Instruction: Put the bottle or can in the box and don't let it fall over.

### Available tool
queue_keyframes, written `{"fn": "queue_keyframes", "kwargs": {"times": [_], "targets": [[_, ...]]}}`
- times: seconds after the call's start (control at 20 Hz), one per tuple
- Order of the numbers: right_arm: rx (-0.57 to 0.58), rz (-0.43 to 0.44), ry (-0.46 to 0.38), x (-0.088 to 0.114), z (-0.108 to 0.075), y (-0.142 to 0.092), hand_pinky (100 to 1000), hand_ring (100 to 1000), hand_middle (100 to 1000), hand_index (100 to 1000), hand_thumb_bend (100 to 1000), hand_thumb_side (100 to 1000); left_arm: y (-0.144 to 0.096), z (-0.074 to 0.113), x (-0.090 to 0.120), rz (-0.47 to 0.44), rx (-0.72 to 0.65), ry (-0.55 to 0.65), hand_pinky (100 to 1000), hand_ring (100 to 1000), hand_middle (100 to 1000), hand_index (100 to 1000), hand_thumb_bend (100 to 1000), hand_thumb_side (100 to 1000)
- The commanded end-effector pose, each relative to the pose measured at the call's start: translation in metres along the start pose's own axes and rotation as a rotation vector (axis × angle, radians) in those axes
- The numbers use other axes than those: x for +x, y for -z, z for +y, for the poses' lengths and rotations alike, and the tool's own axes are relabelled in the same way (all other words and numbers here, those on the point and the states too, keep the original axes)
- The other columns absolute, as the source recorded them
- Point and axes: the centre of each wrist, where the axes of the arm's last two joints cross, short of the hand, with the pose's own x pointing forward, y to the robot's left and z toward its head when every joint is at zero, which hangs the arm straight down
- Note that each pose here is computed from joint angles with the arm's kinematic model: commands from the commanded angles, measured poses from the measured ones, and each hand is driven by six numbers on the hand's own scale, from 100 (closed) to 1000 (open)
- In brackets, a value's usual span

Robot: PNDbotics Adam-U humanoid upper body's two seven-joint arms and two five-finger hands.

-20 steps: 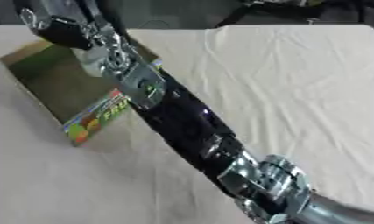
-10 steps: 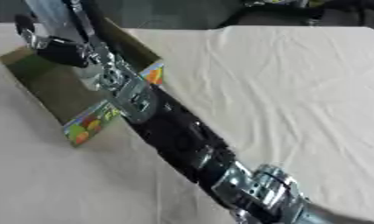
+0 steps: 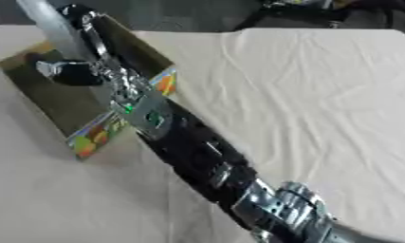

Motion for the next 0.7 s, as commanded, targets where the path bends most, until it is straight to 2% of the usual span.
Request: {"fn": "queue_keyframes", "kwargs": {"times": [0.05, 0.1, 0.3, 0.7], "targets": [[0.032, -0.021, -0.025, 0.012, -0.01, 0.007, 598, 736, 752, 726, 654, 146, 0.003, 0.003, 0.009, -0.027, -0.002, 0.014, 789, 753, 693, 718, 632, 740], [0.04, -0.018, -0.026, 0.013, -0.012, 0.008, 631, 781, 789, 778, 666, 179, 0.003, 0.004, 0.008, -0.026, 0.0, 0.015, 790, 753, 693, 718, 632, 739], [0.072, 0.013, -0.028, 0.015, -0.023, 0.009, 679, 850, 843, 844, 661, 245, 0.001, 0.007, 0.006, -0.018, 0.008, 0.022, 790, 752, 690, 718, 632, 739], [0.125, 0.103, 0.004, 0.014, -0.049, 0.004, 708, 906, 903, 886, 624, 350, -0.002, 0.014, 0.001, -0.003, 0.027, 0.037, 791, 751, 689, 718, 634, 738]]}}
